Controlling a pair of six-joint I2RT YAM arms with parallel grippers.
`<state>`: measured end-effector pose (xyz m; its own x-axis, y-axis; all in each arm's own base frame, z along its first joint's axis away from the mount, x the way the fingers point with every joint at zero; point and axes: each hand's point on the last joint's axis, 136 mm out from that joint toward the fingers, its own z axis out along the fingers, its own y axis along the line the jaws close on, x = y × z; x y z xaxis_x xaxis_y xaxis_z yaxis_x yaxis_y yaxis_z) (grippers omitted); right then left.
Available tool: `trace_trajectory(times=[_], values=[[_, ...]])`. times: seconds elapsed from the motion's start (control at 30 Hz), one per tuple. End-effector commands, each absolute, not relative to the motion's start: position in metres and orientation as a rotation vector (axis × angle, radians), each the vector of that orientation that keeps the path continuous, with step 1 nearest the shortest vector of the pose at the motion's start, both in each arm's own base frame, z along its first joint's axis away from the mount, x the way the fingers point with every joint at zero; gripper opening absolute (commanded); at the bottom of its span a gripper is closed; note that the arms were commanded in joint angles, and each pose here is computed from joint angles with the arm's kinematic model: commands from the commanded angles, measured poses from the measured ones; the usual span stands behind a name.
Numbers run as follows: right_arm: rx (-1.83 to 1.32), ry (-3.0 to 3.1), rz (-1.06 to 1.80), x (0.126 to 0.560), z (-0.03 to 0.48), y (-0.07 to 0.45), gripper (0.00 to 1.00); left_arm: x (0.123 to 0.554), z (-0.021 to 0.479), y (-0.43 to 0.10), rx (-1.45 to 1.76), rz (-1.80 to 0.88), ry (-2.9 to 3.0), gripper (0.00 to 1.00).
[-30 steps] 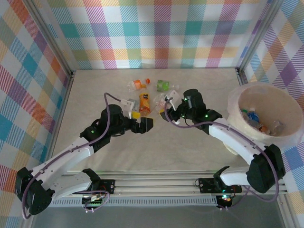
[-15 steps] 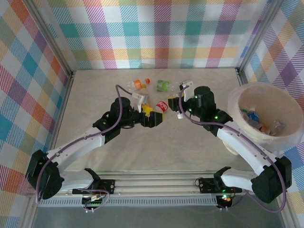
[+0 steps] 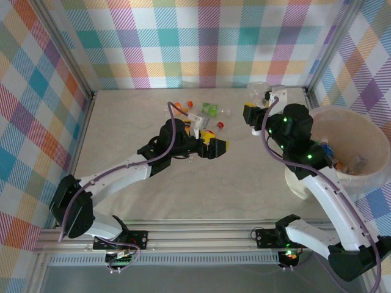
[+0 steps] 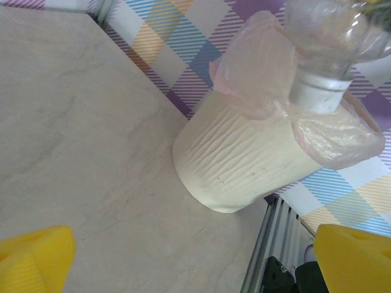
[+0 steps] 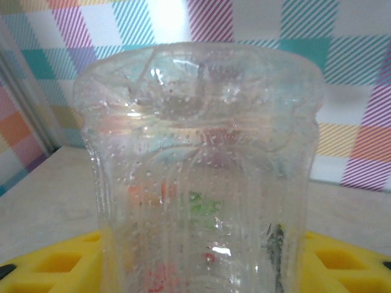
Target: Put the plastic bottles in the bin
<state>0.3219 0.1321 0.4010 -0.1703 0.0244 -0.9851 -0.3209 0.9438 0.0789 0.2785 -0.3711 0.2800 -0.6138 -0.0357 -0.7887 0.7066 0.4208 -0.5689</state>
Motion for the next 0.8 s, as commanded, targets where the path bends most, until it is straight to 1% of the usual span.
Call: trace_trajectory(times=[0.0, 0.1, 0.27, 0.53, 0.63, 0.77], values=[[-0.188, 1.659, 0.165, 0.312, 0.429, 0.101, 0.6, 0.279, 0.302, -0.387, 0.59, -1.295, 1.859, 1.0], [-0.158, 1.647, 0.111, 0.305, 0.438, 0.081, 0.62, 0.282, 0.296, -0.396, 0.591, -1.3, 1.876, 1.0], [-0.075, 1.674, 0.037, 0.293, 0.444, 0.041, 0.61, 0.291, 0.291, -0.407, 0.573, -1.314, 1.896, 1.0], [0.119, 1.723, -0.253, 0.276, 0.434, -0.035, 0.61, 0.296, 0.284, -0.414, 0.562, -1.325, 1.925, 1.0], [0.202, 1.775, -0.346, 0.272, 0.421, -0.061, 0.63, 0.3, 0.28, -0.412, 0.54, -1.299, 1.944, 1.0], [0.334, 1.891, -0.503, 0.267, 0.389, -0.108, 0.63, 0.311, 0.269, -0.404, 0.457, -1.215, 2.009, 1.0]])
